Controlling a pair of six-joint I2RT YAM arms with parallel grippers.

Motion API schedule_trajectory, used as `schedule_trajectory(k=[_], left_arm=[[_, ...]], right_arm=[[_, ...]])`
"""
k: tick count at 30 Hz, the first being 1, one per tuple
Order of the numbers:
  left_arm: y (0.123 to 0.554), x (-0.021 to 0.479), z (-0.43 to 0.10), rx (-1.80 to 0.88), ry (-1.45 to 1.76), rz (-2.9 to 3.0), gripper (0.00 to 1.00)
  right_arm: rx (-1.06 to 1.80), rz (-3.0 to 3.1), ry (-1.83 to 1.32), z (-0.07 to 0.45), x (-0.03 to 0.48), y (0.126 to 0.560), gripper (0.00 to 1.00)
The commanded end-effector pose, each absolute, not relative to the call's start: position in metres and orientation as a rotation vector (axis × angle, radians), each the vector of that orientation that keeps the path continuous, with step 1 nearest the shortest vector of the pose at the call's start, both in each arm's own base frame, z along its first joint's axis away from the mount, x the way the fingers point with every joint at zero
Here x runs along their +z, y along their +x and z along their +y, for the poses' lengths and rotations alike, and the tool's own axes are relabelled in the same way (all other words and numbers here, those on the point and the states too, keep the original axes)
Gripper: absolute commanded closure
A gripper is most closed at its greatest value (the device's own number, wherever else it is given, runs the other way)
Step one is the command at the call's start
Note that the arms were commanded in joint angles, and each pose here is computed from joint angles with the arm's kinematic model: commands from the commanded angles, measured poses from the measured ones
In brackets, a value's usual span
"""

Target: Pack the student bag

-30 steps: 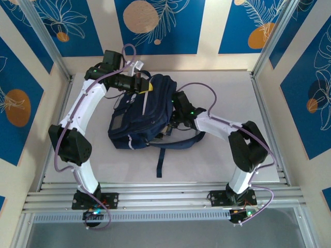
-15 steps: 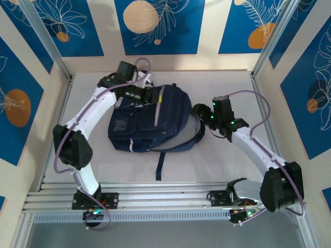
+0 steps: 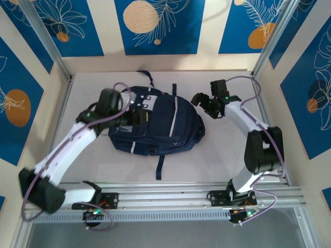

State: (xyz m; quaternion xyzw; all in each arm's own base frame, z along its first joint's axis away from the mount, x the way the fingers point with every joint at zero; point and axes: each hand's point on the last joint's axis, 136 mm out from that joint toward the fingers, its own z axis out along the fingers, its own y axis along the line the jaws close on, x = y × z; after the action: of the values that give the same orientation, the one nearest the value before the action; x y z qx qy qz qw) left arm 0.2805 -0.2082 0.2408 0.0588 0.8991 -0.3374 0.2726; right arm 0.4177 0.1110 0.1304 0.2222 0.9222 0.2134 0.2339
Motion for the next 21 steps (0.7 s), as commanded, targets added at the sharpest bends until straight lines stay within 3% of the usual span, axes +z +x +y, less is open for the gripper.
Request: schedule_trajectory(k=[1,4,9,14,17,21], left_arm=[[0.264,0.195,-0.178,-0.879,-0.162,2.461,0.45],[0.235,0.156,-0.162,-0.917,-0.371,2.486,0.47],[0.216,0.107,-0.143,-0.871,-0.53,2.511,0.57],[0.229,0.09,-0.143,-0.785,-0.556,2.558,0.62],[0.239,0.075,-0.151,-0.759,-0.565,2.619,0.57],[0.251,0.054,-0.159,-0.738,-0.585,2.664,0.57]], right_arm=[[0.731,2.62,0.652,0.11,0.111,0.419,0.12],[0.909,2.665,0.658,0.121,0.105,0.426,0.16],[0.9,2.692,0.643,0.125,0.097,0.417,0.28],[0.841,2.74,0.617,0.131,0.084,0.396,0.39],[0.802,2.769,0.583,0.137,0.077,0.378,0.44],[0.762,2.789,0.522,0.145,0.076,0.354,0.45]])
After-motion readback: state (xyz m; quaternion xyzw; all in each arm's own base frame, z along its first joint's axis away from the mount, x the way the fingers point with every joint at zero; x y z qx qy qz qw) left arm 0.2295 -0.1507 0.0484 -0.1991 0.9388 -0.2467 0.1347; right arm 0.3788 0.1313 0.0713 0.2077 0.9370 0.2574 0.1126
